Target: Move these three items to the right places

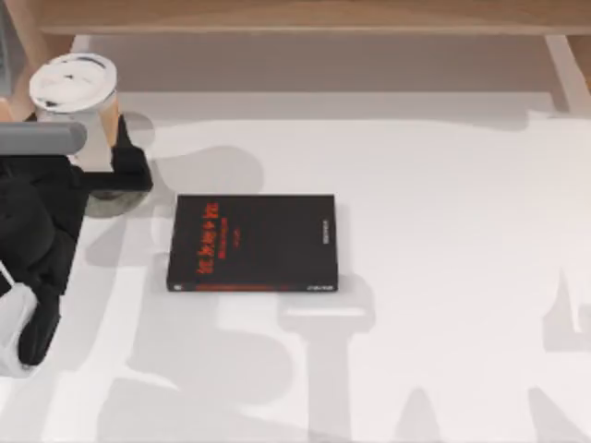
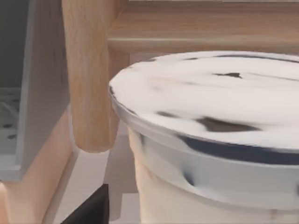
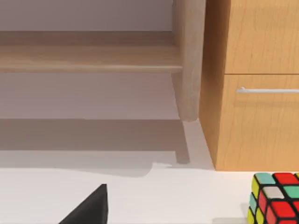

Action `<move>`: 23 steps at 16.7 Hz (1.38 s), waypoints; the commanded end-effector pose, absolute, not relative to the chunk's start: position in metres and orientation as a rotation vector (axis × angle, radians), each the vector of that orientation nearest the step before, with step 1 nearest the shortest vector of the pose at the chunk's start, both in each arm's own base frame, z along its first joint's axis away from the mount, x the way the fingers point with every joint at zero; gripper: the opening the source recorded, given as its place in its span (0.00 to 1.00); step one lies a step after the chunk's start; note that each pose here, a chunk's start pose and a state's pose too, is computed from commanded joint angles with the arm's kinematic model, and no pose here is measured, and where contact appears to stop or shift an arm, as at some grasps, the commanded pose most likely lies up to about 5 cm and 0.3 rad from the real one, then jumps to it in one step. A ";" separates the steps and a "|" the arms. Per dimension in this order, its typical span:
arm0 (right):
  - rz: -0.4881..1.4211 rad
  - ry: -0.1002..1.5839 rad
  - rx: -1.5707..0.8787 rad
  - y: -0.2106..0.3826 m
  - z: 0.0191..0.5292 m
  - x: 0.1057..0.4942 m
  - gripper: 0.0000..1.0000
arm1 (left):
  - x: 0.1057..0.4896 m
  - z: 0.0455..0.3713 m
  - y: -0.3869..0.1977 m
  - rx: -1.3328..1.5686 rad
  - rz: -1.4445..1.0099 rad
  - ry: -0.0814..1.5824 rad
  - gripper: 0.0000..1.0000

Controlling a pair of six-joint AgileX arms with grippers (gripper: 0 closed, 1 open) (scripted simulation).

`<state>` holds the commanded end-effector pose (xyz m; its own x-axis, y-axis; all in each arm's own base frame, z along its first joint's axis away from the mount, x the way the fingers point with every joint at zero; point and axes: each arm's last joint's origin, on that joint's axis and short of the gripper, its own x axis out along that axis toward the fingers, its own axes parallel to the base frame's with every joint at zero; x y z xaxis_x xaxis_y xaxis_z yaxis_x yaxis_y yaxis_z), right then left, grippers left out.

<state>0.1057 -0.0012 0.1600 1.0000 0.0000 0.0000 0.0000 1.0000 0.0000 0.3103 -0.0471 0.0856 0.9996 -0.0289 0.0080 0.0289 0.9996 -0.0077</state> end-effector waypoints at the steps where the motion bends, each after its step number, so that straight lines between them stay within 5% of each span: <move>1: 0.000 0.000 0.000 -0.001 0.160 0.106 1.00 | 0.309 0.090 -0.047 -0.008 -0.029 -0.009 1.00; 16: 0.000 0.000 0.000 -0.001 0.160 0.106 1.00 | 0.290 0.134 -0.045 -0.010 -0.028 -0.013 1.00; 23: 0.000 0.000 0.000 -0.001 0.160 0.106 1.00 | 0.249 0.189 -0.032 -0.017 -0.032 -0.062 1.00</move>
